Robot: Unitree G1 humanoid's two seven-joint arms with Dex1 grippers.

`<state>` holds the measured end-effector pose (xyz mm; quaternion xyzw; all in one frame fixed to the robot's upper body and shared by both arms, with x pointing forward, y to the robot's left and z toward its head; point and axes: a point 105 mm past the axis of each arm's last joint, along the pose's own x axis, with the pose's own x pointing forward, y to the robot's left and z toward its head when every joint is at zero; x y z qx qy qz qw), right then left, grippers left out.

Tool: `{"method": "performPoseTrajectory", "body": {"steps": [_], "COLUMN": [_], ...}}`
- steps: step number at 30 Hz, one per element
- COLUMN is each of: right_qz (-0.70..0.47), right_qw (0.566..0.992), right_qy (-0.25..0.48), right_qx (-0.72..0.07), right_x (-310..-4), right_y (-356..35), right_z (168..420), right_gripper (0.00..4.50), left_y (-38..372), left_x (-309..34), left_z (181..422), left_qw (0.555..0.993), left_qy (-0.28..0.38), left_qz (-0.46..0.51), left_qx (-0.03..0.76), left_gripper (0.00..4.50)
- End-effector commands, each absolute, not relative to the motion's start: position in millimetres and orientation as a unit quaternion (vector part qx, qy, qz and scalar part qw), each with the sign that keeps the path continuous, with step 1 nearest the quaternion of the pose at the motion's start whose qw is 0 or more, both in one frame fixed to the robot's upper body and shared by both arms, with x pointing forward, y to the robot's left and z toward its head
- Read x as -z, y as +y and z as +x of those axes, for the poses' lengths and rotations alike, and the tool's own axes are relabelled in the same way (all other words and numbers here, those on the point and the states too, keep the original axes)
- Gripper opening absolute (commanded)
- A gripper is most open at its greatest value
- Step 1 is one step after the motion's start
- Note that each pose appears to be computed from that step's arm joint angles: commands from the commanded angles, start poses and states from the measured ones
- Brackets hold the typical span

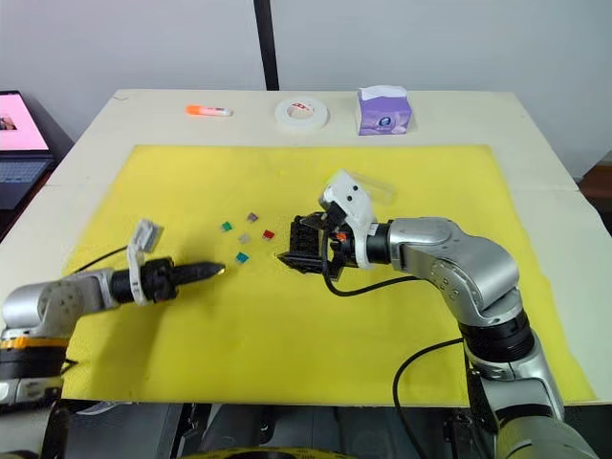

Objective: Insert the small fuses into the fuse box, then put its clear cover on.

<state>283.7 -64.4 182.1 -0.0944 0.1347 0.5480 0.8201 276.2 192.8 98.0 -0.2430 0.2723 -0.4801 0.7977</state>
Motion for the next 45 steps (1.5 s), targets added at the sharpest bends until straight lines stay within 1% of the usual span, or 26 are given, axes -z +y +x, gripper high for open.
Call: {"method": "performPoseTrajectory", "body": {"steps": [1, 4, 7, 11, 16, 19, 21, 25, 28, 32, 36, 44, 45], "right_qz": [-0.139, -0.168, -0.178, -0.180, -0.181, -0.179, -0.177, -0.174, -0.172, -0.172, -0.170, -0.170, -0.170], "right_qw": [0.795, 0.781, 0.778, 0.780, 0.782, 0.783, 0.785, 0.787, 0.788, 0.790, 0.794, 0.795, 0.795], "right_qy": [0.126, 0.135, 0.135, 0.134, 0.133, 0.131, 0.129, 0.128, 0.130, 0.132, 0.133, 0.135, 0.135], "right_qx": [-0.577, -0.586, -0.587, -0.584, -0.582, -0.581, -0.580, -0.578, -0.576, -0.573, -0.569, -0.567, -0.567], "right_x": [-183.3, -178.1, -176.4, -174.3, -173.1, -173.9, -174.6, -175.3, -174.8, -174.0, -173.1, -175.4, -175.4], "right_y": [-64.8, -68.6, -68.9, -68.6, -69.6, -69.4, -68.5, -67.1, -67.4, -67.8, -69.1, -70.0, -70.1], "right_z": [267.5, 261.3, 261.1, 263.7, 265.1, 265.7, 265.5, 264.7, 263.7, 263.8, 265.0, 263.1, 262.8], "right_gripper": [4.50, 4.50, 4.50, 4.50, 4.50, 4.50, 4.50, 4.50, 4.50, 4.50, 4.50, 4.50, 4.50], "left_y": [198.2, 199.3, 201.0, 214.4, 237.3, 239.8, 237.6, 226.7, 218.8, 211.1, 204.3, 193.3, 193.1], "left_x": [-93.2, -90.1, -86.8, -86.3, -94.4, -94.4, -94.8, -106.4, -115.3, -109.5, -96.3, -81.9, -81.8], "left_z": [260.5, 256.7, 257.2, 261.6, 257.2, 256.5, 261.6, 276.2, 277.8, 271.1, 262.4, 266.3, 265.9], "left_qw": [0.795, 0.793, 0.794, 0.802, 0.781, 0.764, 0.764, 0.769, 0.758, 0.738, 0.719, 0.711, 0.710], "left_qy": [0.297, 0.304, 0.309, 0.318, 0.341, 0.351, 0.344, 0.313, 0.304, 0.321, 0.344, 0.358, 0.358], "left_qz": [-0.216, -0.222, -0.215, -0.172, -0.089, -0.051, -0.041, -0.060, -0.078, -0.081, -0.078, -0.119, -0.124], "left_qx": [0.482, 0.478, 0.477, 0.476, 0.515, 0.539, 0.544, 0.554, 0.572, 0.587, 0.599, 0.593, 0.593], "left_gripper": [0.02, 0.02, 0.71, 2.06, 2.06, 2.06, 2.06, 2.06, 2.06, 2.06, 2.06, 2.06, 1.89]}}
